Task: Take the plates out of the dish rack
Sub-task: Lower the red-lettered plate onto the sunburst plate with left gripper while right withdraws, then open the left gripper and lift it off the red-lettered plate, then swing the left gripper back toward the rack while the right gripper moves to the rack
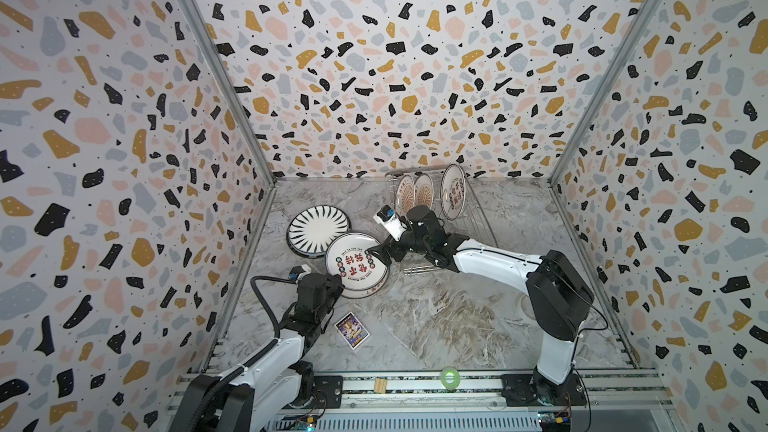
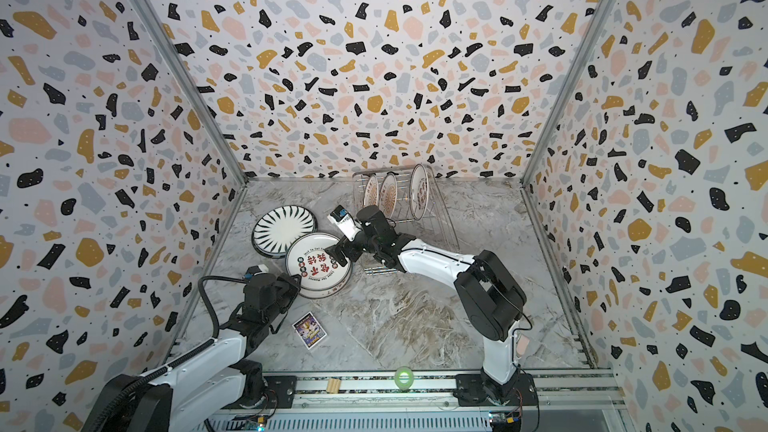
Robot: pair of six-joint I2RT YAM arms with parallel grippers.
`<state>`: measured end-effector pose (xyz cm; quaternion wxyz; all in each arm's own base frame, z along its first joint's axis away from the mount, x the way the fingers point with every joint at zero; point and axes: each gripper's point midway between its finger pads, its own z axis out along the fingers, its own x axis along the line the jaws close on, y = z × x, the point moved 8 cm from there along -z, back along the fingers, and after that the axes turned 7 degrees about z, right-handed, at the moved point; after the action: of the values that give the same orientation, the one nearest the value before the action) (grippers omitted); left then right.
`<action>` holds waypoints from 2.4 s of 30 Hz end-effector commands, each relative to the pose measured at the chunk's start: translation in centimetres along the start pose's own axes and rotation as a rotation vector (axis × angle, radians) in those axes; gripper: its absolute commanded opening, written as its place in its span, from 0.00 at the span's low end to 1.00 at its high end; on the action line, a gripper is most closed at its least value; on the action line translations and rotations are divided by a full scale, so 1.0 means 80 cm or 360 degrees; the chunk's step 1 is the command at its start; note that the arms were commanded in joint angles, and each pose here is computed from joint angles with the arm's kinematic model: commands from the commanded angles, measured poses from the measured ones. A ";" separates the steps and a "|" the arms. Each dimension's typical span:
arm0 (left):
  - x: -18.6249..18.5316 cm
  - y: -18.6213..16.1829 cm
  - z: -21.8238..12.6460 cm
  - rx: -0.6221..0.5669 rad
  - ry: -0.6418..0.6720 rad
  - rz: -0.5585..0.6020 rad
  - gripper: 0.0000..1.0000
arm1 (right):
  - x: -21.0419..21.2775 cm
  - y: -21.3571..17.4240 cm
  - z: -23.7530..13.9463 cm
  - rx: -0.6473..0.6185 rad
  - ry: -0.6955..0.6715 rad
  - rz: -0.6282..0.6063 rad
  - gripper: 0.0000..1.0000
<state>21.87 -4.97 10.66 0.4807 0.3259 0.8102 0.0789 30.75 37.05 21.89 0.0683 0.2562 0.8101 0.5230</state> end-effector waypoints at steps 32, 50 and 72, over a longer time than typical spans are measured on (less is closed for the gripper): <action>0.011 0.000 0.007 -0.0042 0.0052 -0.0056 0.18 | 0.007 0.005 0.005 0.0037 -0.0118 -0.0082 0.99; 0.007 0.017 -0.012 -0.0230 0.0105 0.0140 0.41 | 0.008 0.012 -0.001 0.0016 -0.0135 -0.0095 0.99; -0.005 0.028 -0.022 -0.0275 0.0109 0.0306 0.87 | 0.011 0.027 -0.029 -0.0090 -0.0193 -0.0107 0.99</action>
<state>21.12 -3.53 11.42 0.4675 0.3560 0.7900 0.1751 30.65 37.03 21.13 0.1202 0.2706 0.8198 0.4902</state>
